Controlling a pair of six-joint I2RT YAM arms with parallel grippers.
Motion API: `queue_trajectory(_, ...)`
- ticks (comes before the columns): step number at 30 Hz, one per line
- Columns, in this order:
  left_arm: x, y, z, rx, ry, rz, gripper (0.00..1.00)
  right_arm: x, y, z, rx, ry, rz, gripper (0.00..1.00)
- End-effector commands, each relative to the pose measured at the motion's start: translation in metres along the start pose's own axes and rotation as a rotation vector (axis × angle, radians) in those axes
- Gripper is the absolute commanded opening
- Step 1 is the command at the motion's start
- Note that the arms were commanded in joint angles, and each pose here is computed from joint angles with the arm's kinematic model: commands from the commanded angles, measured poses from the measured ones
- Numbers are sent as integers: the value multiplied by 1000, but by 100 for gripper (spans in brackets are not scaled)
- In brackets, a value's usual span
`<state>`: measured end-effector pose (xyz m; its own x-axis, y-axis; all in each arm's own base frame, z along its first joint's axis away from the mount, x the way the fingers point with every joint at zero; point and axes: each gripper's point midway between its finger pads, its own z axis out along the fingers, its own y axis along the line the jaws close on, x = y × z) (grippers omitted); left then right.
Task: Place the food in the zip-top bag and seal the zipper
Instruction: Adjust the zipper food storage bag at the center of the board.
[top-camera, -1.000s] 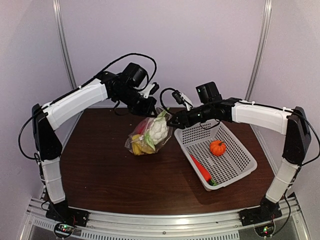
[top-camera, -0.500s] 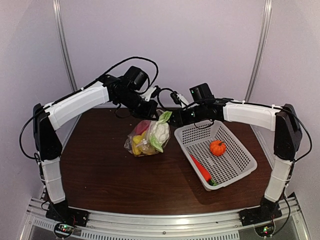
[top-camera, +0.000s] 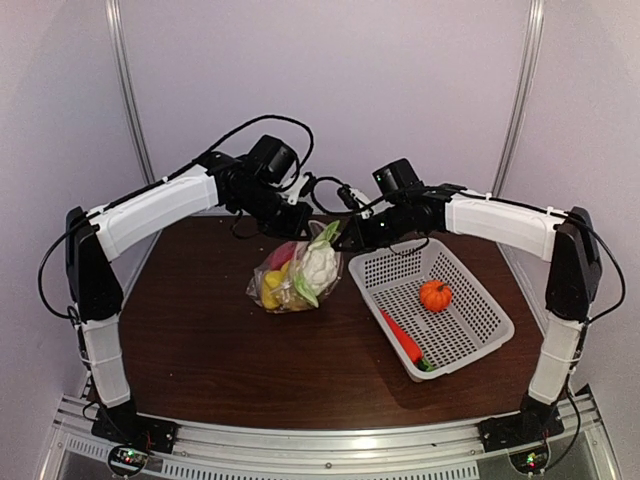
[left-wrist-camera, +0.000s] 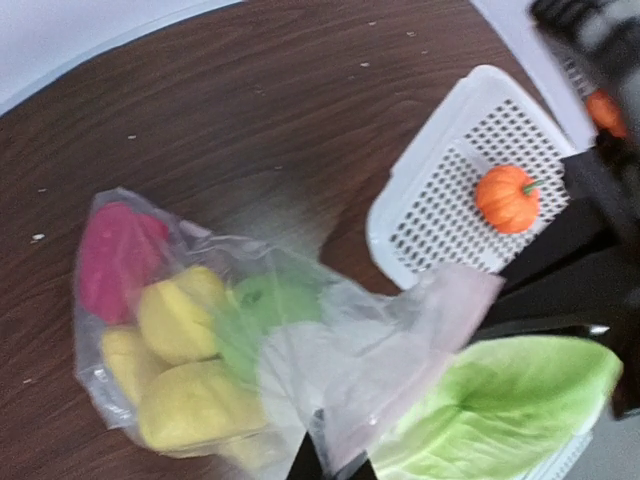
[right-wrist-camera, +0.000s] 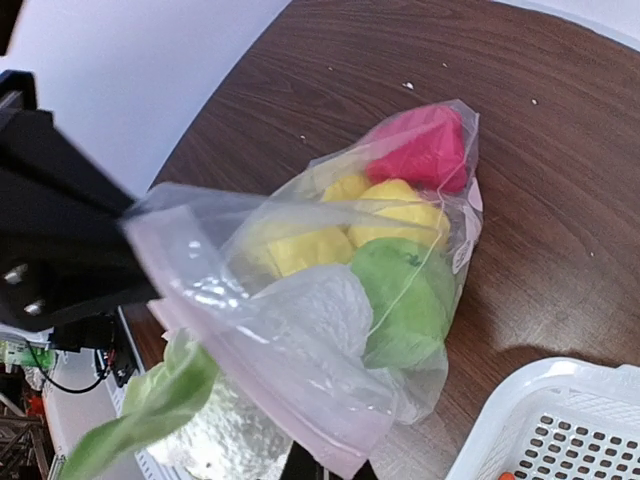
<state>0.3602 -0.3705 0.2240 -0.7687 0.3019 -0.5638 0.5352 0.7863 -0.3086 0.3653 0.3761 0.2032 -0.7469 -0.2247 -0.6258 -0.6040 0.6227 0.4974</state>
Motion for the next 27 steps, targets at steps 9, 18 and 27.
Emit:
queue_trajectory(9,-42,-30,-94,-29,-103,142,0,-29,52,-54,-238,30,148,0)
queue_trajectory(18,14,59,-60,-413,74,101,0,-14,21,-53,-139,43,152,0)
queue_trajectory(27,20,-10,-70,-118,-13,65,65,-28,29,-46,-315,30,300,0)
